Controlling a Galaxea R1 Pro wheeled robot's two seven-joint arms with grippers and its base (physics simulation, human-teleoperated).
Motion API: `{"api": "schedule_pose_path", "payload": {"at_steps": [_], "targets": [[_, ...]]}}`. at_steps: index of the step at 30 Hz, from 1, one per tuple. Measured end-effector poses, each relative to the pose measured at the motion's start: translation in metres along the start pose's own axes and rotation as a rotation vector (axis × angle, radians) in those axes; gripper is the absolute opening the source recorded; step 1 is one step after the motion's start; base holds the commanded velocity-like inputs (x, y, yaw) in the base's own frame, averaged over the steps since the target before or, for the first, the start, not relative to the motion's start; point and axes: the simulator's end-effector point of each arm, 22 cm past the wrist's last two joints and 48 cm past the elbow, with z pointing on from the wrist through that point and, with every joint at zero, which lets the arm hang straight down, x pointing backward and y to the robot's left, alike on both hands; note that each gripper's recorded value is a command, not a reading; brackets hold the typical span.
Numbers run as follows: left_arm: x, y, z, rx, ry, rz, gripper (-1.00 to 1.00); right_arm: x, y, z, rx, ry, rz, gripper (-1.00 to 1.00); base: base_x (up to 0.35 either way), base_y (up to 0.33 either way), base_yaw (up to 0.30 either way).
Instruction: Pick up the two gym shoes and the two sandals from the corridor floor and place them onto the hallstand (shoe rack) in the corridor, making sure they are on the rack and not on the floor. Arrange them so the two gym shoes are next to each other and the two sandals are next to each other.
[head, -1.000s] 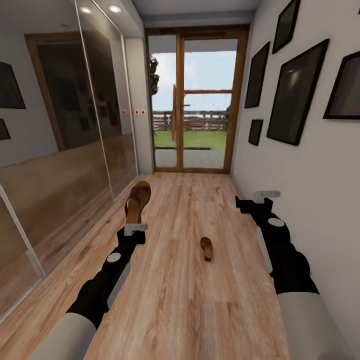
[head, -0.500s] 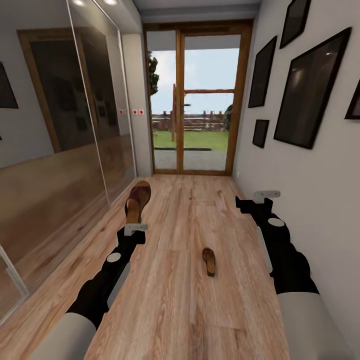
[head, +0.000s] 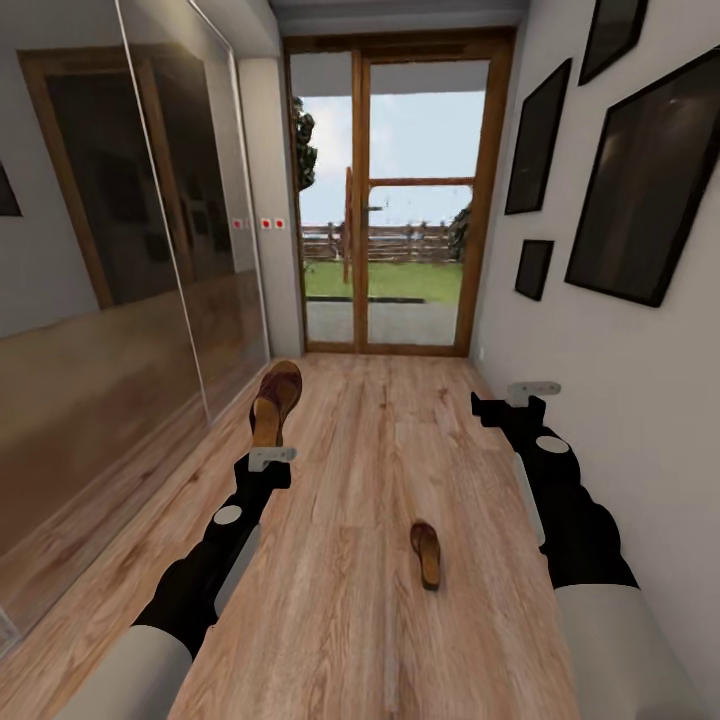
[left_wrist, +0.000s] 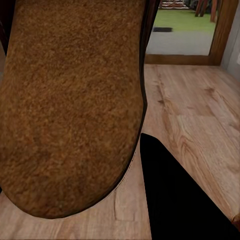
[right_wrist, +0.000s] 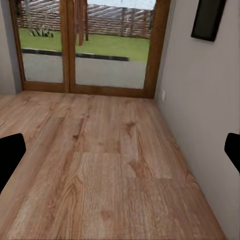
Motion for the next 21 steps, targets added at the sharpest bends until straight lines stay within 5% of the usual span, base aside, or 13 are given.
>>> {"api": "schedule_pose_path", "payload": {"at_steps": [21], "targets": [[-0.0007,-0.007,-0.0003,0.006,-0.001,-0.005,-1.0,0.0007,0.0002,0.0001,-0.001,0.002,0.001,1.0,0.229,0.049,0.0]]}}
